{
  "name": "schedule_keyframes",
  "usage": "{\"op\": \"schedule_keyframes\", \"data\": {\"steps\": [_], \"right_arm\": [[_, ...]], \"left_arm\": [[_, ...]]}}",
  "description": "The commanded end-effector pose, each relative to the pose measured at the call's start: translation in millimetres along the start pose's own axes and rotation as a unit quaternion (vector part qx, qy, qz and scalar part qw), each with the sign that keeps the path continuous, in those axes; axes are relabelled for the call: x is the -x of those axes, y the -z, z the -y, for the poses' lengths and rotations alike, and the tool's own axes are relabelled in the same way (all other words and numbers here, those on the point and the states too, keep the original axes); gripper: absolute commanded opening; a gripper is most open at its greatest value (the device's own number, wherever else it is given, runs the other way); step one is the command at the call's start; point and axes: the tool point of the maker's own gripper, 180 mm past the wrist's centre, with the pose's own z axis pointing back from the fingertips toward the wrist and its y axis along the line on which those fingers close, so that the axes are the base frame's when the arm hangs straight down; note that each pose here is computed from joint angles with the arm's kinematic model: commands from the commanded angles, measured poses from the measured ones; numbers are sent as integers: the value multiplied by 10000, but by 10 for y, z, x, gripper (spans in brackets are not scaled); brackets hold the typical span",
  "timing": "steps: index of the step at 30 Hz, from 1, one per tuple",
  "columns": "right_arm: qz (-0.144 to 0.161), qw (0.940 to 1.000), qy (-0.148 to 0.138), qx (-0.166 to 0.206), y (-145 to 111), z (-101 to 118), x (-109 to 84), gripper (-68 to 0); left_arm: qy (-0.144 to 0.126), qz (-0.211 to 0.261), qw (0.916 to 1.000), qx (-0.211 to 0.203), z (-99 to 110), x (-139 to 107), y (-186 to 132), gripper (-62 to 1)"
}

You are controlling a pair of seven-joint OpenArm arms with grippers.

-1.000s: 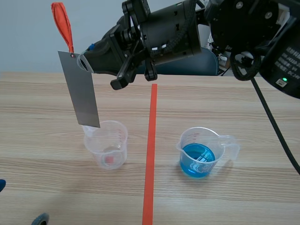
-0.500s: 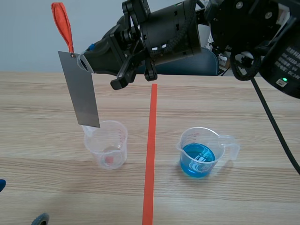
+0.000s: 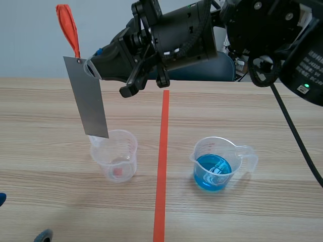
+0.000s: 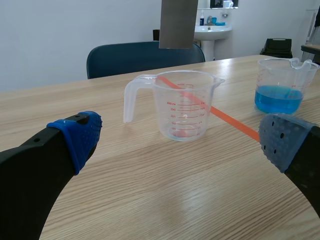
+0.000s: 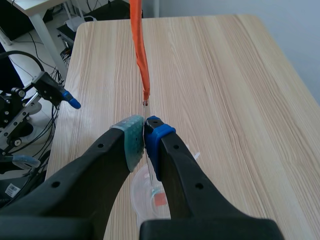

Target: Do the redox reaction experiment. put the plate into the left beaker

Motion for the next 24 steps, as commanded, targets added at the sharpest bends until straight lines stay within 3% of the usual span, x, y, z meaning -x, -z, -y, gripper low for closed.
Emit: {"op": "schedule_keyframes", "data": {"steps": [1,7,18,24], "right_arm": [[48,10000,10,23,-24,13,-40,-669],[-123,9999,34,21,-21,3,41,-669],[-164,9998,-31,111,-13,41,87,-669],[-165,9992,250,262,-2,187,226,-669]], "left_arm": [[33,296,9996,-13,-19,-113,26,14],[33,296,9996,-13,-19,-113,26,14],[33,296,9996,-13,-19,-113,26,14],[33,296,9996,-13,-19,-113,26,14]]}}
